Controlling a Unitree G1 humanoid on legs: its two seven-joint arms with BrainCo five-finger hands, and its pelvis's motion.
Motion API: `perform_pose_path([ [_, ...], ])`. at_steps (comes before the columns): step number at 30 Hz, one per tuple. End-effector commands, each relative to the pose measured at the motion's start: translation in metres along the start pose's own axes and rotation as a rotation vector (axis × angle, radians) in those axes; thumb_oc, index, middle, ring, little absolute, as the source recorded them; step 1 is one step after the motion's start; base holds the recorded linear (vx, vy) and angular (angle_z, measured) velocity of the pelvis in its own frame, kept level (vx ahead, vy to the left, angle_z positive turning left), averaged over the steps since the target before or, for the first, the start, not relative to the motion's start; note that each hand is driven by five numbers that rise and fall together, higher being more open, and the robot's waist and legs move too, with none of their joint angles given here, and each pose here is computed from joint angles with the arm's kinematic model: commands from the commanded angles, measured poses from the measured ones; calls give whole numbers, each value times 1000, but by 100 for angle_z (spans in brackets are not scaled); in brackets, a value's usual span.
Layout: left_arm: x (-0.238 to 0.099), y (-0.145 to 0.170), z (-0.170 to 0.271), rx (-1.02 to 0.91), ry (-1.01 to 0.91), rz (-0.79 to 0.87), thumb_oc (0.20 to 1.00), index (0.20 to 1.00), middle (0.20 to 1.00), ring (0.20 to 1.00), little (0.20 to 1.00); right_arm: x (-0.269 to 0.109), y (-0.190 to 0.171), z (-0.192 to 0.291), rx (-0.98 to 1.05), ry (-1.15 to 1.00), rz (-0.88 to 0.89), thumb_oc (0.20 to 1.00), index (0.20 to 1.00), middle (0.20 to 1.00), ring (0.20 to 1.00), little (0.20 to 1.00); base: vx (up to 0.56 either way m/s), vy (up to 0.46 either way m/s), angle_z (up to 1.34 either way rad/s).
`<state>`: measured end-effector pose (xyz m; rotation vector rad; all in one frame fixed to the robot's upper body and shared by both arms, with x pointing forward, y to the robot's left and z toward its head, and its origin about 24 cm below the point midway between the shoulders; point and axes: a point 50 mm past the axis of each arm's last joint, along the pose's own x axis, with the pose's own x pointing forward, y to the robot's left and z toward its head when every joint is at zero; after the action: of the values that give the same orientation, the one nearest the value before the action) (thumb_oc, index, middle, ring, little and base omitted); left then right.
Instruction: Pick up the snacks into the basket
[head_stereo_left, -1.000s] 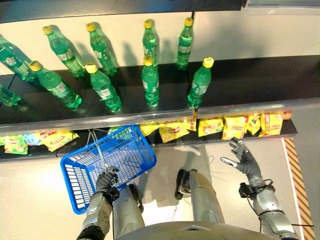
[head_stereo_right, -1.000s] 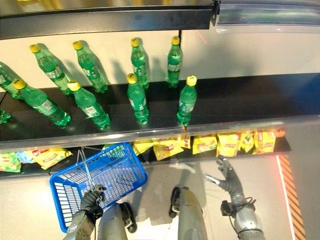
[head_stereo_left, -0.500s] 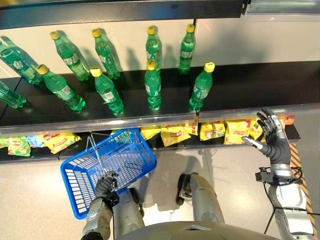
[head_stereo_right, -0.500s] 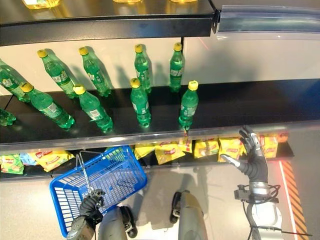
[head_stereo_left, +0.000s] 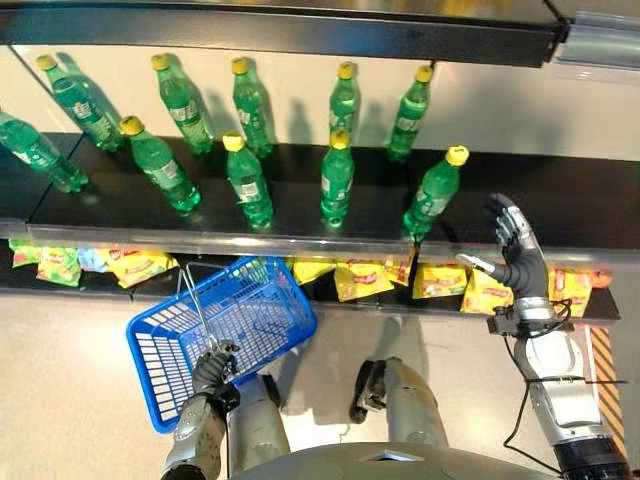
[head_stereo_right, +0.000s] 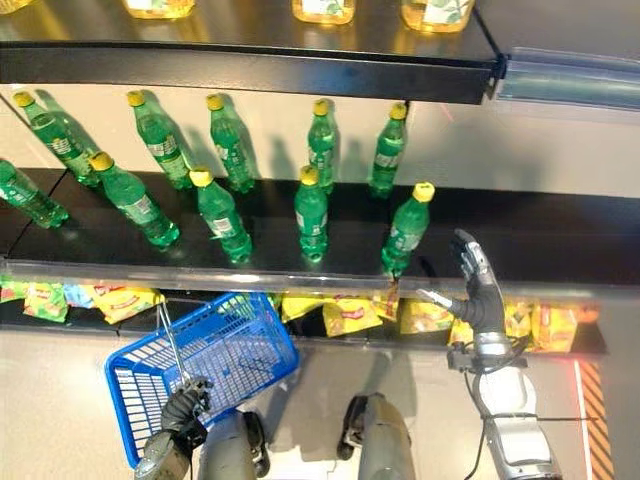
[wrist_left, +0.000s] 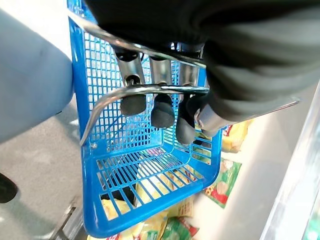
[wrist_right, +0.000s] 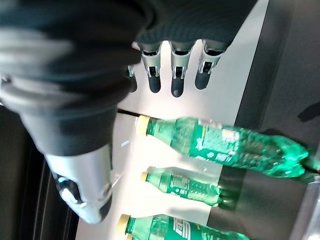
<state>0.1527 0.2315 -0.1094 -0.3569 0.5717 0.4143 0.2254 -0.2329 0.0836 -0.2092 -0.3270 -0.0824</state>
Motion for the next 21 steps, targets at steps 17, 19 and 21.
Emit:
perform_pose_path([
  [17,-1,-12,22,18,-107,-118,200,200,200,200,200,44,1,-12,-8,21,-101,1000,1000,1000,1000,1000,7,2,2],
  [19,-1,-11,22,19,-106,-113,200,200,200,200,200,47,1,-16,-13,43,-109,1000,1000,1000,1000,1000,0,0,0],
  [21,-1,-11,23,15,-110,-115,200,200,200,200,200,48,1,-17,-12,46,-110,1000,1000,1000,1000,1000,0,0,0],
])
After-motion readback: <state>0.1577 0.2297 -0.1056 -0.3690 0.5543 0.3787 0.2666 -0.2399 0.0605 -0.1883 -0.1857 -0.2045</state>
